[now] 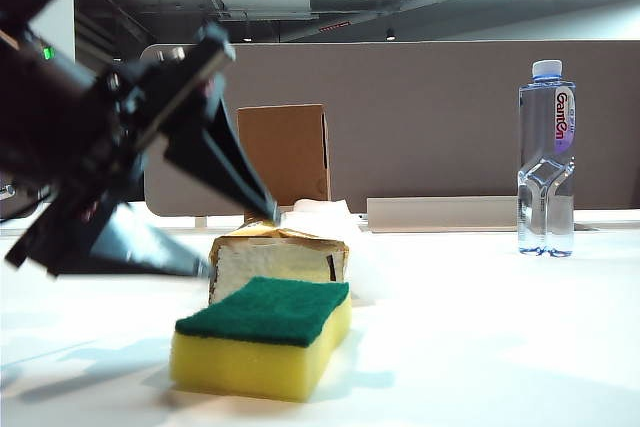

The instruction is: Move the sponge from left to right to wipe the table, avoiding obstacles on the table, and finally reaching the bottle of mineral water.

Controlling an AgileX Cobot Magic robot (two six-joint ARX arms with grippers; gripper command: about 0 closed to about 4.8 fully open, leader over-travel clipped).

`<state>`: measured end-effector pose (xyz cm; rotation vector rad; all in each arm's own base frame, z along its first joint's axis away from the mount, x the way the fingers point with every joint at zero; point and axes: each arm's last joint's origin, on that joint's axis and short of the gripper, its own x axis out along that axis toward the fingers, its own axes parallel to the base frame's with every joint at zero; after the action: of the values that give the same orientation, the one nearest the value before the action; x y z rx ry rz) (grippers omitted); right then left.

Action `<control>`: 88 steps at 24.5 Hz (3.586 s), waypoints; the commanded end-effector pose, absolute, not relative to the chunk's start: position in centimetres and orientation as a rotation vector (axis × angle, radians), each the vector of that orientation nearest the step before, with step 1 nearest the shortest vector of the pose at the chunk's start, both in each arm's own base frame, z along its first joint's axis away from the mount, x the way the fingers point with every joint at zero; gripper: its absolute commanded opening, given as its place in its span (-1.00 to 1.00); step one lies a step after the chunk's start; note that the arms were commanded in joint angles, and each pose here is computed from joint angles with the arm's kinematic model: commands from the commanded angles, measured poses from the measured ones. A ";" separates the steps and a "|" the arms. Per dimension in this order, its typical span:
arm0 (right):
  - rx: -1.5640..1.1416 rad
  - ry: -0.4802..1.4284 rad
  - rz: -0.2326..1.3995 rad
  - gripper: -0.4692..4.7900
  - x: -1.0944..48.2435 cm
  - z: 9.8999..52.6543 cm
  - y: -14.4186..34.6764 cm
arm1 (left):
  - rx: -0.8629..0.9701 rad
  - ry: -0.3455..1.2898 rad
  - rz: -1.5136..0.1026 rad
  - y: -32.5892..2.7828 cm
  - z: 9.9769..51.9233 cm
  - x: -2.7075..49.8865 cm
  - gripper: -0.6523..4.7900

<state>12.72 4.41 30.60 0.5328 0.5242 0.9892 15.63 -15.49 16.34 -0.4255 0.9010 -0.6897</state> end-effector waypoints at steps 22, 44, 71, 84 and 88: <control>0.610 0.923 1.025 0.35 12.8 27.6 6.4 | -0.311 0.485 -0.623 -10.2 29.0 16.0 0.88; 0.470 1.218 0.882 0.67 16.8 22.1 12.4 | -0.259 0.379 -0.628 -7.8 30.9 12.6 1.00; 0.495 1.268 0.823 0.66 19.8 16.7 17.8 | -0.137 0.500 -0.582 -5.5 31.3 8.8 1.00; 0.453 1.286 0.770 0.66 19.8 15.1 19.5 | -0.137 0.555 -0.615 -4.9 30.9 7.4 1.00; 0.457 1.284 0.756 0.66 20.1 14.8 20.0 | -0.136 0.563 -0.614 -4.7 30.9 7.2 1.00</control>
<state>19.91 19.79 14.80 0.4540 1.2947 0.7683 7.34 -4.81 30.58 -0.1321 0.5747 -0.6062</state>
